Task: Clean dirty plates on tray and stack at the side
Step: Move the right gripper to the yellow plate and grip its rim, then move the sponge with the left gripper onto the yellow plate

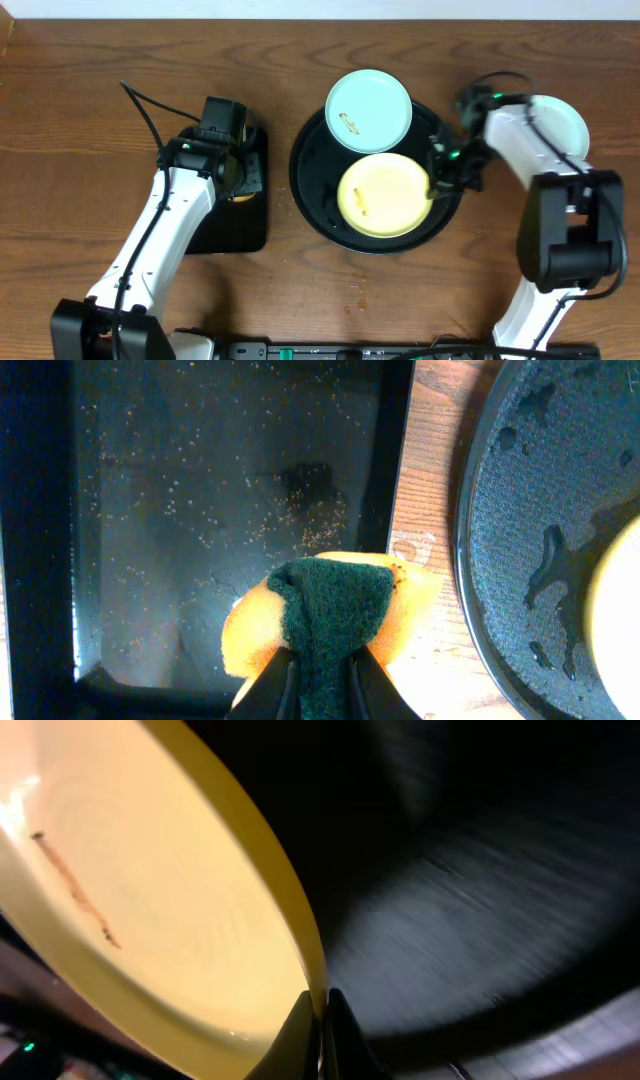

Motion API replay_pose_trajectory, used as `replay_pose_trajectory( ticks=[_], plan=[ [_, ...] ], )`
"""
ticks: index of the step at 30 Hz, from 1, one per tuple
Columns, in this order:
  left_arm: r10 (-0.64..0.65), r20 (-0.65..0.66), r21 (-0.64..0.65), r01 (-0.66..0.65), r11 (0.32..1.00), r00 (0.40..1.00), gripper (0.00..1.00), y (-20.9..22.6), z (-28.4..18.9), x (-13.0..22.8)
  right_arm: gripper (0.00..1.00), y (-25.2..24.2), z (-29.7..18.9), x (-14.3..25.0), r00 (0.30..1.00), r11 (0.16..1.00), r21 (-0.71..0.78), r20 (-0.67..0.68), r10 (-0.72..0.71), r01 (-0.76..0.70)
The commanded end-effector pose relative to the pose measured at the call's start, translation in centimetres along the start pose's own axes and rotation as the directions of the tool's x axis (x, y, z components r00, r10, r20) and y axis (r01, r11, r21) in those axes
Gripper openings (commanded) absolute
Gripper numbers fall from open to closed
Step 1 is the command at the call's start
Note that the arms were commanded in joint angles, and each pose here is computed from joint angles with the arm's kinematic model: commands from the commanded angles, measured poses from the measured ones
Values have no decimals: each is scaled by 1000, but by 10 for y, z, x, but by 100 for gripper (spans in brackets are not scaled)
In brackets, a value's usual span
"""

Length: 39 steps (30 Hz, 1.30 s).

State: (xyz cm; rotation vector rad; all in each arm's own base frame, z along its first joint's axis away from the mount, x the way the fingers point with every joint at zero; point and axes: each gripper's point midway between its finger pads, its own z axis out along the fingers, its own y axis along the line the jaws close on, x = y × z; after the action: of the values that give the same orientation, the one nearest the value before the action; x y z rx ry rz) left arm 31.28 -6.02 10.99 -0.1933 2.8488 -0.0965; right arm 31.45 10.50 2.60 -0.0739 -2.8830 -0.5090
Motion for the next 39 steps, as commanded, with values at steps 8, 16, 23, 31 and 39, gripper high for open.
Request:
replay_pose_trajectory(
  ticks=[8,16,23,31,39],
  plan=[
    [-10,-3,-7,10,1000,1000,8,2,4,0,27,50,20,-22,977,988,3,144,-154,156],
    [38,51,86,-43,995,998,8,-30,2,-10,20,21,14,-43,953,965,200,215,-213,170],
    [3,80,123,-13,992,997,7,-52,1,-12,1,14,18,-26,979,973,216,164,-124,87],
    [14,72,121,-22,992,997,8,-55,1,-8,3,25,22,8,996,980,192,81,38,-53],
    [12,94,136,-25,990,996,7,-58,0,-14,24,28,0,-13,982,987,160,182,-59,30]
  ],
)
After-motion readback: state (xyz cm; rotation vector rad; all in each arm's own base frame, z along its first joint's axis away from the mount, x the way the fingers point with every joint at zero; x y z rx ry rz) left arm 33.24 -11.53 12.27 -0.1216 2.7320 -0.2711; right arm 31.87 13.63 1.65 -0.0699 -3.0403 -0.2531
